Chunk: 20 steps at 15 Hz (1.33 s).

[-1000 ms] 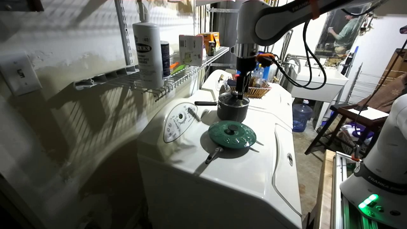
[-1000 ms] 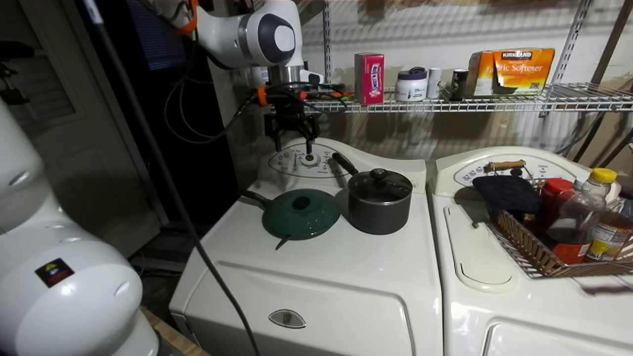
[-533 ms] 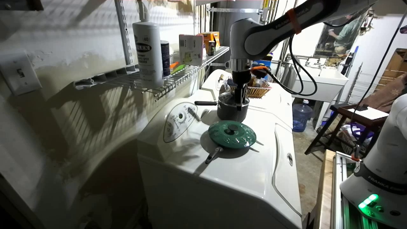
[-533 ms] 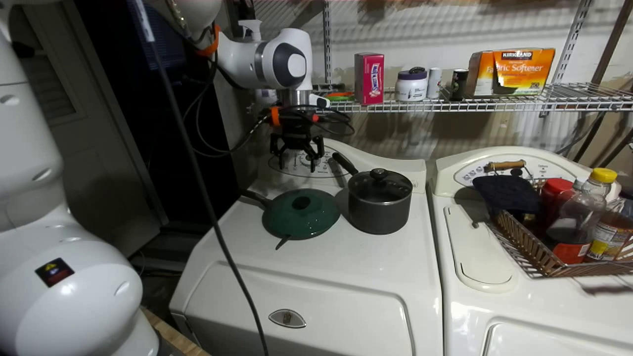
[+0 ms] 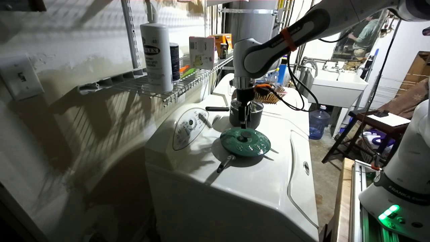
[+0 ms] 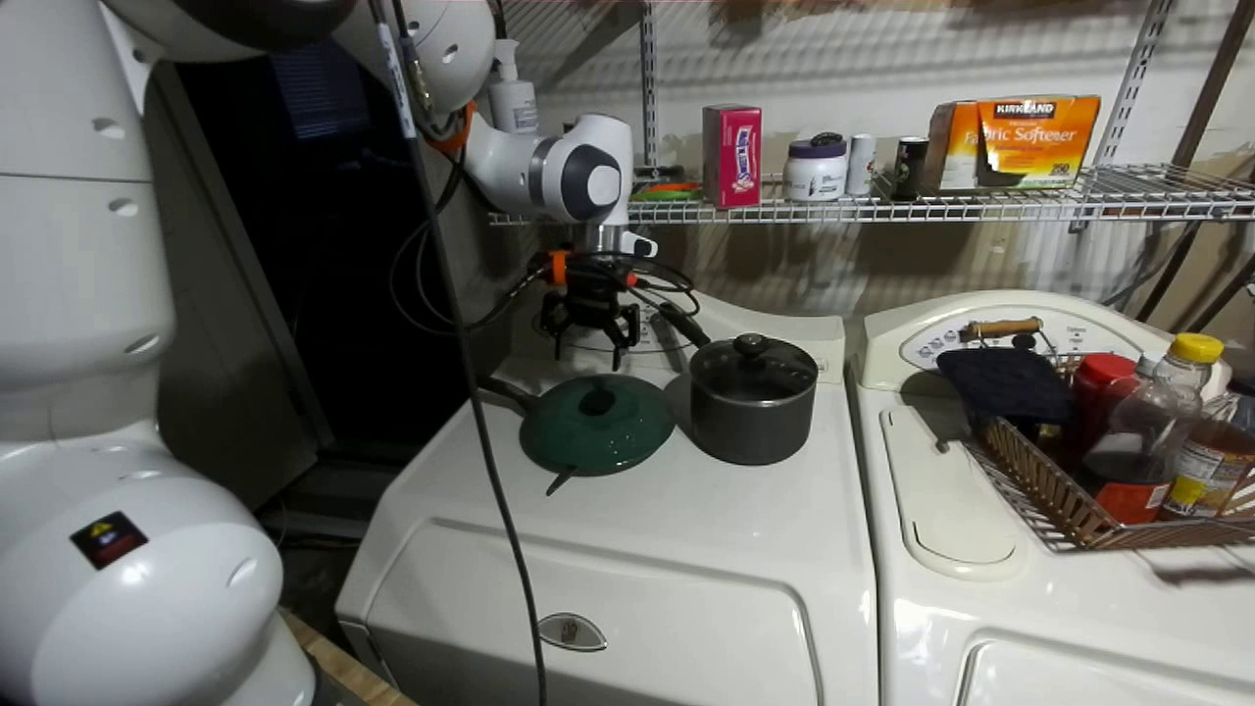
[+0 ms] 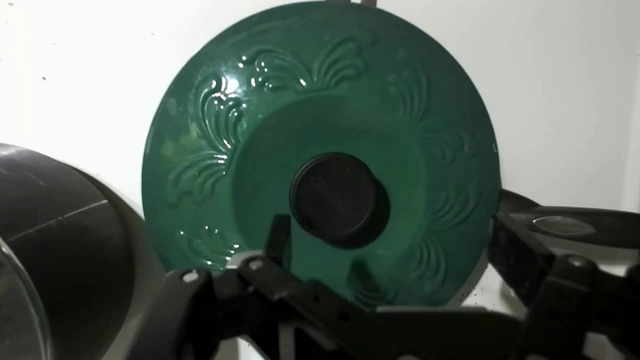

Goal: Move the green lid to the right

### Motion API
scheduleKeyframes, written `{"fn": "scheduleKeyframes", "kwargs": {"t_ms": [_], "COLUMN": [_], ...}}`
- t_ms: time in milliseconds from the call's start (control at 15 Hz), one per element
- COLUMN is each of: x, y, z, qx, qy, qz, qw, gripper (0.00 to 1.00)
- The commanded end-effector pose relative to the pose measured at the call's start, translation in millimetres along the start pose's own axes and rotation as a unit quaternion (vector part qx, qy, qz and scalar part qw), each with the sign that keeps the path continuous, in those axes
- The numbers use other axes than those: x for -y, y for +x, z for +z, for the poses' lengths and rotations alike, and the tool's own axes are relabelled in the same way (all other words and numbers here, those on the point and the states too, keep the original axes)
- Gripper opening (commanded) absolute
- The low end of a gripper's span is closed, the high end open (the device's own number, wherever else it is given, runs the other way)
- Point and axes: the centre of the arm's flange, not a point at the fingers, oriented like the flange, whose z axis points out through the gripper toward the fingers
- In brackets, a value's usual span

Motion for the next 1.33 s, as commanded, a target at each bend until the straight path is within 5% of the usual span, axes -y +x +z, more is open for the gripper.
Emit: {"fn": "scheduleKeyframes", "kwargs": {"t_ms": [0, 1267], "x": [-3.0, -14.2], "y": [23.1, 37.0], "z": [10.3, 58.5], "qx": [-0.001, 0.051], "qy": [0.009, -0.006], "qz": [0.020, 0.113], "qw": [0.9998, 0.9922], "gripper": [1.00, 1.00]}}
